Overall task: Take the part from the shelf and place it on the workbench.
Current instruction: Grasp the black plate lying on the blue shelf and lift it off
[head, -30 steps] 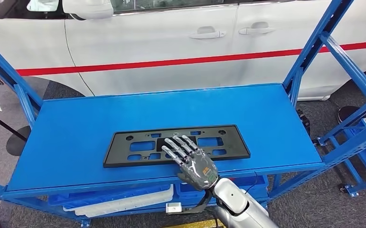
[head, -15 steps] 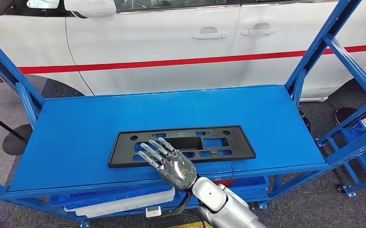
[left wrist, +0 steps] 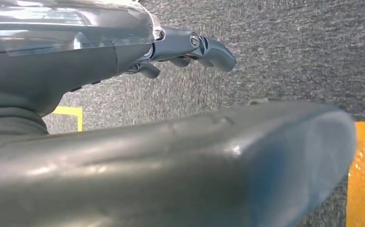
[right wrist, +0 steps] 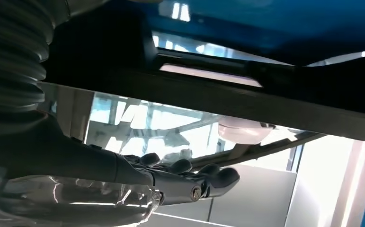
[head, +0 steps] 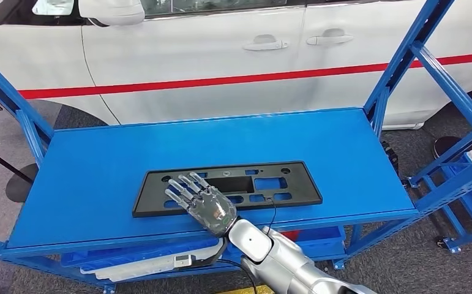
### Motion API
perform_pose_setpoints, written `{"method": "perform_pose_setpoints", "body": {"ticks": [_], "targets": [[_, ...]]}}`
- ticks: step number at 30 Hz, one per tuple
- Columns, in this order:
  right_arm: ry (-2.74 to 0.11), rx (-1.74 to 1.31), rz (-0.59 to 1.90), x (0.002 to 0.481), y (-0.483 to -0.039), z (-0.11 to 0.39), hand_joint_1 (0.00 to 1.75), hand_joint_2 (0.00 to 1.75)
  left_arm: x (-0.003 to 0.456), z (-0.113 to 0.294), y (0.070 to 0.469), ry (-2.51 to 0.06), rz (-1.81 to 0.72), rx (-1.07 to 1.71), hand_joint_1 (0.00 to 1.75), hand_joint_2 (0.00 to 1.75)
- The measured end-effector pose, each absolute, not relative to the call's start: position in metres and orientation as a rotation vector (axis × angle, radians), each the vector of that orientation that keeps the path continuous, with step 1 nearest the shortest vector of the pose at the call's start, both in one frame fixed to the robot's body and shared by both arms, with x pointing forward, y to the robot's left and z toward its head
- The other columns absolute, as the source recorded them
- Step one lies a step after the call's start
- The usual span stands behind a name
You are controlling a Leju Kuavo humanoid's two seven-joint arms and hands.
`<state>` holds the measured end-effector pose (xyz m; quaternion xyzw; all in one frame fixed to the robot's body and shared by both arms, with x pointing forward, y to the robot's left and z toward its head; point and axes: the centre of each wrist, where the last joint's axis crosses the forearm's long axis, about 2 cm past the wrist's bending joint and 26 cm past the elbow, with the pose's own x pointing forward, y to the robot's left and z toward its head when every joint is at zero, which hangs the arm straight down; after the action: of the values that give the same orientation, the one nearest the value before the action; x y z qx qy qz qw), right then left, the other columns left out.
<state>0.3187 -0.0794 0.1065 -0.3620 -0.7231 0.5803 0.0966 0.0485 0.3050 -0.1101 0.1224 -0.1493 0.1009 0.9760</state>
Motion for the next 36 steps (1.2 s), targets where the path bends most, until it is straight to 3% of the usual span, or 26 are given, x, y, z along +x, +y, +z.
{"method": "perform_pose_setpoints", "body": {"ticks": [5, 7, 9, 11, 17, 31, 35, 36], "targets": [[-2.063, -1.1, 1.733, 0.325, -0.08, 0.103, 0.03, 1.75, 0.046, -0.11, 0.305, -0.297, 0.203, 0.247, 0.0, 0.0], [-2.027, -1.122, 1.735, 0.329, -0.081, 0.103, 0.71, 1.75, 0.045, -0.111, 0.306, -0.296, 0.202, 0.248, 0.0, 0.0], [-1.994, -1.144, 1.737, 0.333, -0.084, 0.104, 1.49, 1.75, 0.046, -0.11, 0.307, -0.299, 0.202, 0.247, 0.0, 0.0], [-1.964, -1.161, 1.74, 0.337, -0.087, 0.105, 1.67, 1.75, 0.046, -0.11, 0.307, -0.302, 0.202, 0.243, 0.0, 0.0], [-1.89, -1.186, 1.742, 0.345, -0.097, 0.102, 1.75, 1.75, 0.046, -0.11, 0.307, -0.303, 0.201, 0.236, 0.0, 0.0], [-1.847, -1.205, 1.736, 0.35, -0.106, 0.1, 1.71, 1.75, 0.047, -0.111, 0.307, -0.362, 0.195, 0.203, 0.0, 0.0], [-1.844, -1.199, 1.731, 0.349, -0.107, 0.098, 1.72, 1.75, 0.045, -0.111, 0.307, -0.398, 0.187, 0.195, 0.0, 1.75], [-1.845, -1.197, 1.731, 0.349, -0.108, 0.098, 1.73, 1.75, 0.044, -0.111, 0.307, -0.406, 0.185, 0.196, 0.0, 1.75]]}}
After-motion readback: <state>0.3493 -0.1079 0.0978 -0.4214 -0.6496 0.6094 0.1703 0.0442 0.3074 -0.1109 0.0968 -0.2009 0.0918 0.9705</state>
